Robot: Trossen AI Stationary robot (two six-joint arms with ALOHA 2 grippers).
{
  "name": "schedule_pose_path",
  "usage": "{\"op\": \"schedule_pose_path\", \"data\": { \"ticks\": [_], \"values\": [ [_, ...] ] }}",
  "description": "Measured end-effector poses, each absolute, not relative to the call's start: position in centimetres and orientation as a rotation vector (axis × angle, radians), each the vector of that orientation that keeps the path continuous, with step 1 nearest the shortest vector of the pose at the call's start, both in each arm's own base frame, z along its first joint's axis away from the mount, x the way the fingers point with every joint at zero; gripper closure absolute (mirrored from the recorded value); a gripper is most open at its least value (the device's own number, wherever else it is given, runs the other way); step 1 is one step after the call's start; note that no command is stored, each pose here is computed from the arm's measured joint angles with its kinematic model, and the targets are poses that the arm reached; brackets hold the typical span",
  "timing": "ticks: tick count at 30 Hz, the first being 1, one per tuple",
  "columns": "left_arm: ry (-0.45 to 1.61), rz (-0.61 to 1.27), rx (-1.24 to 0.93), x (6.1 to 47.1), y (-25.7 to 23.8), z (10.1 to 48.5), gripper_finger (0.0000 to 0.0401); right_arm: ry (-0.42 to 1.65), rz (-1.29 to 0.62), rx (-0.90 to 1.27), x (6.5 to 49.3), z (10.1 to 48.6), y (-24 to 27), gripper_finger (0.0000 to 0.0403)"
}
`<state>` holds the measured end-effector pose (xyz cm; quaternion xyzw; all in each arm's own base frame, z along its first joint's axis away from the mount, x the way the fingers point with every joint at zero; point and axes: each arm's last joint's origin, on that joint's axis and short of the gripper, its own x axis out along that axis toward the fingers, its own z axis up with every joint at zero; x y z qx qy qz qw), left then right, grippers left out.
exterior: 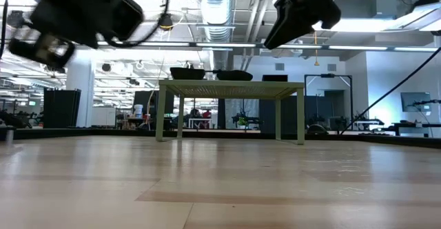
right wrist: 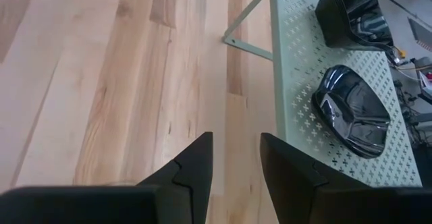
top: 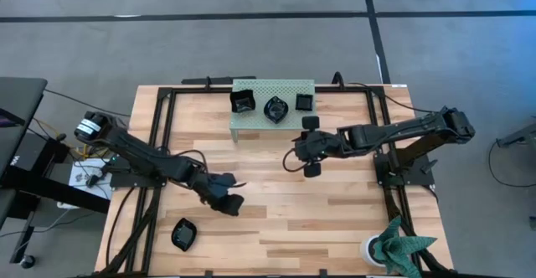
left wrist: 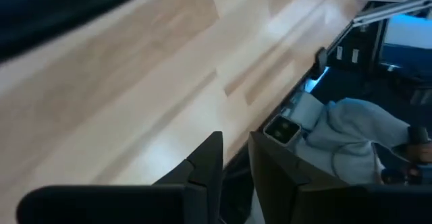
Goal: Pick & Place Mini shaped plates
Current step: Stack the leaf-shaped plate on the leaf-shaped plate on the shelf
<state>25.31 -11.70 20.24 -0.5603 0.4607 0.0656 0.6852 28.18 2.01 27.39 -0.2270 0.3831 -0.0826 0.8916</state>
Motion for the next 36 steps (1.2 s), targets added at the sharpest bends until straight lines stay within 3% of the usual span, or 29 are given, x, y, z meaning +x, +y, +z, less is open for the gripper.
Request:
{"op": "schedule_pose_path", "data": {
  "ticks": [12,36],
  "values": [
    [1.297,0.519,-1.313,20.3,-14.8,18.9,0.0327,0.791,-0.189,-0.443,28.7,25.6,0.9,0.0285],
    [1.446,0.719,-1.24,18.3,-18.5,15.0,0.0327,0.842,-0.148,-0.528,30.7,23.0,1.1,0.0285]
  ]
}}
